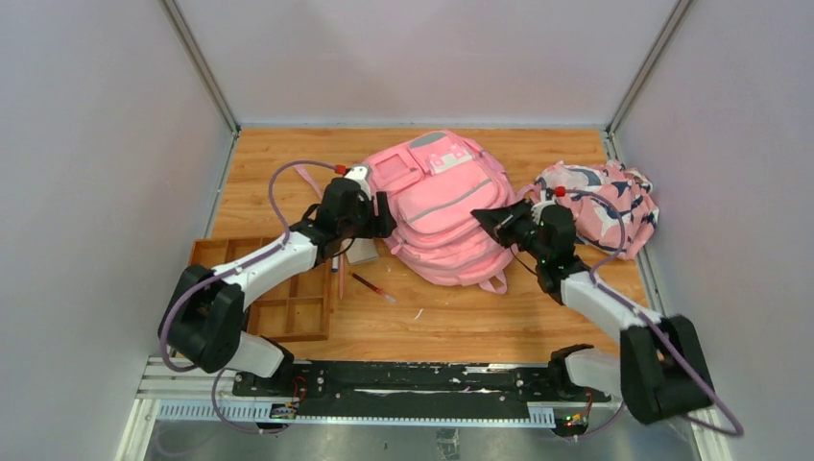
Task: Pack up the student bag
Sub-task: Adjust the student bag at the center of the board.
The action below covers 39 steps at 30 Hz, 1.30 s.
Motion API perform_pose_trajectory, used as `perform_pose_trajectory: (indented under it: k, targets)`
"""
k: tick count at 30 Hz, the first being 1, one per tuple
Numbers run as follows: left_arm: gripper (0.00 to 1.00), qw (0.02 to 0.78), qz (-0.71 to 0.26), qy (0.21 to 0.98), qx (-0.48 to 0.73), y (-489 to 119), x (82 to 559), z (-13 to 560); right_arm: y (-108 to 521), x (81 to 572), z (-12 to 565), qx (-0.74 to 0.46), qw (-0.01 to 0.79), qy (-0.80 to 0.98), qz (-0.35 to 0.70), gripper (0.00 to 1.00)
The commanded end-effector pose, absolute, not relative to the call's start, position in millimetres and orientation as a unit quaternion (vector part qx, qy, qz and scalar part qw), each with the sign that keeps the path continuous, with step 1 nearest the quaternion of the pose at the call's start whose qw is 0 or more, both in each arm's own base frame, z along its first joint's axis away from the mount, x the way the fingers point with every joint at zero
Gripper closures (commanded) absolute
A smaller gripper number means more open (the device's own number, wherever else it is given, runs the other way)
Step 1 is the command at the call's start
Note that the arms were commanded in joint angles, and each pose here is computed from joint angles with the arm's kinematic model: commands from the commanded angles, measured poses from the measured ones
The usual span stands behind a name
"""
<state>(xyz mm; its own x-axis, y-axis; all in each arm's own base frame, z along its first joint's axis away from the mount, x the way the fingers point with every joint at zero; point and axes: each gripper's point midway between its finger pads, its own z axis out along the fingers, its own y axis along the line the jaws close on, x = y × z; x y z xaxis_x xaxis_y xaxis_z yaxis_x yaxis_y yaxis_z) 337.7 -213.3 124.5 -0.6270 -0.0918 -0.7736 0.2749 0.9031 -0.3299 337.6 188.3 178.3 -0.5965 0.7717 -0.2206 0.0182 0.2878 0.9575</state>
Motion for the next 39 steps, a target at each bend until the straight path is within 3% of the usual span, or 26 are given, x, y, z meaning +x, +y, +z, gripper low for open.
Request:
perform_pose_trajectory:
  k: [1,8,14,16,19,27,32,39]
  targets:
    - [0.3,0.428,-0.292,0.854,0.053,-249.2,360.1,146.5,195.3,284.6,173.5,0.189,0.367,0.775,0.479,1.0]
    - [0.33,0.411,-0.356,0.838,0.051,-286.8,385.0,146.4,216.1,219.0,150.1,0.195,0.345,0.783,0.479,0.93]
    - [0.34,0.423,-0.374,0.823,0.068,-306.9,410.8,168.8,242.6,188.2,134.8,0.112,0.323,0.831,0.438,0.67]
    - [0.34,0.431,-0.362,0.823,0.074,-306.6,417.8,176.9,245.2,181.7,131.3,0.068,0.311,0.854,0.411,0.55]
    - [0.34,0.444,-0.331,0.828,0.084,-298.3,426.6,190.0,235.7,167.3,123.9,0.001,0.282,0.892,0.352,0.45]
    - [0.31,0.486,-0.27,0.829,0.062,-254.7,413.2,231.5,197.1,152.5,164.5,-0.148,0.307,0.908,0.245,0.48]
    - [0.3,0.496,-0.248,0.832,0.032,-225.8,384.2,239.3,190.7,184.8,175.6,-0.256,0.343,0.9,0.082,0.48]
    - [0.26,0.469,-0.185,0.863,-0.019,-173.3,331.5,211.6,194.9,212.4,156.5,-0.372,0.325,0.864,-0.101,0.43]
